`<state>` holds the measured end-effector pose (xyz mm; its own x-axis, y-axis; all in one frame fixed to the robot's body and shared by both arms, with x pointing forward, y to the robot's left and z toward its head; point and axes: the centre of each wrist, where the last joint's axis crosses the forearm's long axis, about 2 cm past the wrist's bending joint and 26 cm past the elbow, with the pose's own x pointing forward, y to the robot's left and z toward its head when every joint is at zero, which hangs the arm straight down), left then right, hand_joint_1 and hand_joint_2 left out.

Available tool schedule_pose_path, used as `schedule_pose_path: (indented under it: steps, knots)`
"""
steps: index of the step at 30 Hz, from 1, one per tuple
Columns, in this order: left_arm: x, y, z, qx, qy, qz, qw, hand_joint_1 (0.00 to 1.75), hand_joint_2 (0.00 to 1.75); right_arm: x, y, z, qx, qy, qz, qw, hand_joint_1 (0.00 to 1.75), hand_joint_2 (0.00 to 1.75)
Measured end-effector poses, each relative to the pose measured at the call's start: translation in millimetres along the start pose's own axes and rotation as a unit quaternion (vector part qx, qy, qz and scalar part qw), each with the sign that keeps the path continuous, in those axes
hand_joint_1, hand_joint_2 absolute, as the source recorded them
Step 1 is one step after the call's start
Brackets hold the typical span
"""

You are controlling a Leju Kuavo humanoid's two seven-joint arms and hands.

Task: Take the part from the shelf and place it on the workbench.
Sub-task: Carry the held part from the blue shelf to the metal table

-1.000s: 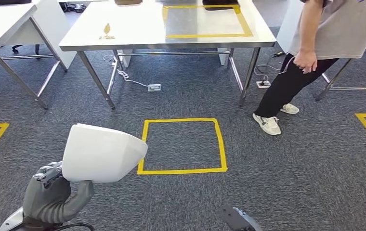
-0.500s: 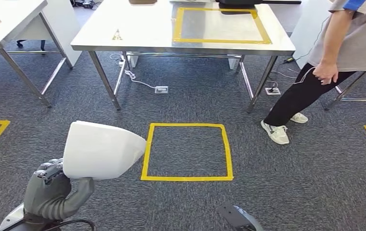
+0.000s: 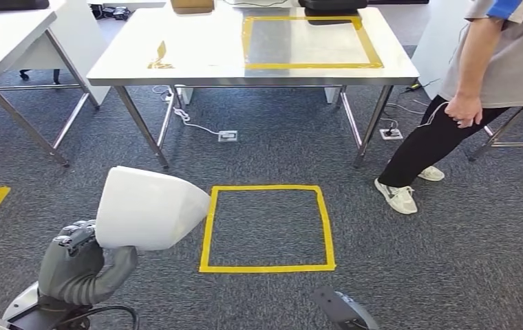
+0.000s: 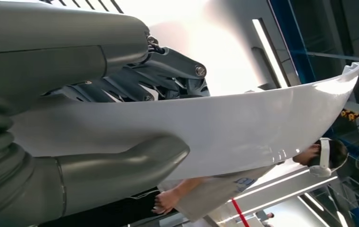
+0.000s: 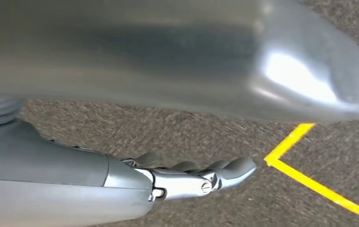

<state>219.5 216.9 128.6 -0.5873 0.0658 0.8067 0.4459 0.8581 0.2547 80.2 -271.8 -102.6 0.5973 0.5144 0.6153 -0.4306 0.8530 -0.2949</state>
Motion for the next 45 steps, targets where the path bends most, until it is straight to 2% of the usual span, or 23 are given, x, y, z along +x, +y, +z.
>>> schedule_pose_path:
  steps: [15,29,45]
  knots:
    - [-5.2,-0.2,3.4,0.005,0.000,0.001,1.000,1.75,1.75,1.7,-1.2,-1.5,0.000,0.002,0.002,1.000,0.00,0.00]
    - [-8.1,5.0,-8.6,-0.012,-0.011,0.004,1.000,1.75,1.75,4.2,-5.9,-4.2,-0.016,0.000,-0.004,1.000,0.00,0.00]
    - [-9.3,6.3,-14.9,-0.021,-0.002,0.017,1.000,1.75,1.75,-3.7,-2.5,1.2,-0.025,0.013,-0.023,0.999,0.00,0.00]
